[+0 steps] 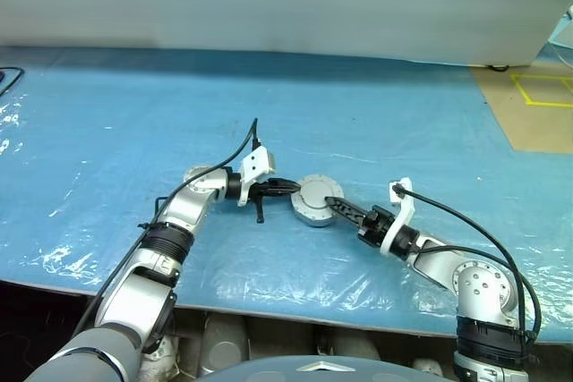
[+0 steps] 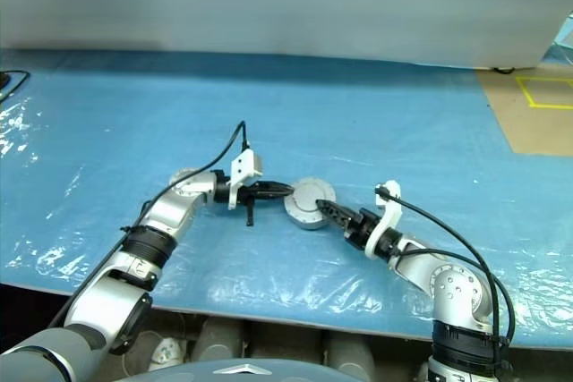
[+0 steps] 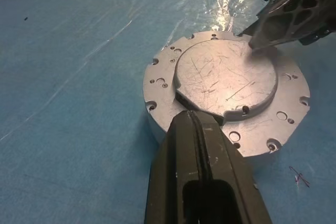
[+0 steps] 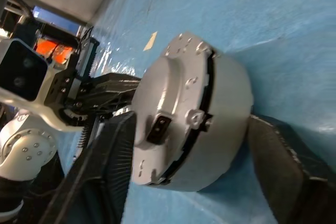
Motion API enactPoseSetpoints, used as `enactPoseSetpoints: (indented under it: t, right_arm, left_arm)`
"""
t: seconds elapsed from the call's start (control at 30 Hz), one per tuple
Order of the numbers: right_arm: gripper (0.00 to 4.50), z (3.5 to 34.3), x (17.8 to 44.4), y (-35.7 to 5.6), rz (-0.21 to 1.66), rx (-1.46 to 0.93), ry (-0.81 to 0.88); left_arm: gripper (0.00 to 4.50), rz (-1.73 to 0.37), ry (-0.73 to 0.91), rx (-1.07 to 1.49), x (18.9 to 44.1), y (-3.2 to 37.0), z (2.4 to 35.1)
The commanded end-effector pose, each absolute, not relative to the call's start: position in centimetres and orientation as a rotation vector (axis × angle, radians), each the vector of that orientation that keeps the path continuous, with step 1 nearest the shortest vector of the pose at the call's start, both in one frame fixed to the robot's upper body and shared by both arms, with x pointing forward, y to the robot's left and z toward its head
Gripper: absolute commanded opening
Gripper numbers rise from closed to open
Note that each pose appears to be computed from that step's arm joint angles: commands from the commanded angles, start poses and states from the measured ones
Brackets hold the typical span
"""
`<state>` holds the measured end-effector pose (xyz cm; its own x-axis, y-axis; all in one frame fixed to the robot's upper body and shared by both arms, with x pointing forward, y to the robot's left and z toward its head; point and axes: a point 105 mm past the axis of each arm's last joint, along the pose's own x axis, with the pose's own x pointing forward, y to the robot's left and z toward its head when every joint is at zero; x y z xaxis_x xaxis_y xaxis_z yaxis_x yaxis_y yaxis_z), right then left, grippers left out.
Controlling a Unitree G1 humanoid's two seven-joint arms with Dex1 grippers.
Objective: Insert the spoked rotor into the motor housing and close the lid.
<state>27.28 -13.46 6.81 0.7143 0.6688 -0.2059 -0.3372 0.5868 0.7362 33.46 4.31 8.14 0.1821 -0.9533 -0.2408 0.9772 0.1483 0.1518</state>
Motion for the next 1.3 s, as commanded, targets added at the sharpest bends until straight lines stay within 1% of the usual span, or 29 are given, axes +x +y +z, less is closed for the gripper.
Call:
enactPoseSetpoints:
  t: [0.03, 0.13, 0.17, 0.37, 0.57, 0.73, 0.9, 1.1, 1.3]
  right_arm:
    - [2.09, 8.3, 27.3, -13.4, 0.658, 0.774, 0.438]
    - [1.26, 8.7, 27.2, -13.2, 0.678, 0.793, 0.429]
    - [1.16, 8.6, 27.1, -13.0, 0.681, 0.792, 0.433]
    - [1.16, 7.5, 26.4, -12.6, 0.677, 0.768, 0.505]
    - [1.16, 7.3, 25.3, -12.1, 0.732, 0.818, 0.558]
    - [1.11, 6.8, 24.7, -12.3, 0.745, 0.816, 0.607]
    - [1.09, 5.9, 25.3, -13.2, 0.684, 0.797, 0.624]
    - [1.09, 8.8, 26.4, -13.1, 0.72, 0.958, 0.466]
    - [1.09, 12.3, 28.7, -14.8, 0.658, 1.2, 0.232]
  left_arm:
    - [0.0, -1.41, 0.178, 0.328, 32.9, 4.2, 6.1]
    - [0.0, -1.412, 0.177, 0.327, 32.9, 4.1, 6.1]
    - [0.0, -1.413, 0.177, 0.327, 32.8, 4.1, 6.0]
    - [0.0, -1.395, 0.158, 0.319, 33.2, 4.0, 6.3]
    - [0.0, -1.257, 0.047, 0.158, 35.7, 3.7, 9.3]
    - [0.0, -1.232, 0.045, 0.182, 36.1, 3.8, 9.1]
    - [0.0, -1.216, 0.04, 0.159, 36.2, 3.8, 9.1]
    - [0.0, -1.046, 0.052, -0.089, 38.6, 5.3, 10.7]
    - [0.0, -0.963, 0.069, -0.311, 39.6, 6.6, 12.0]
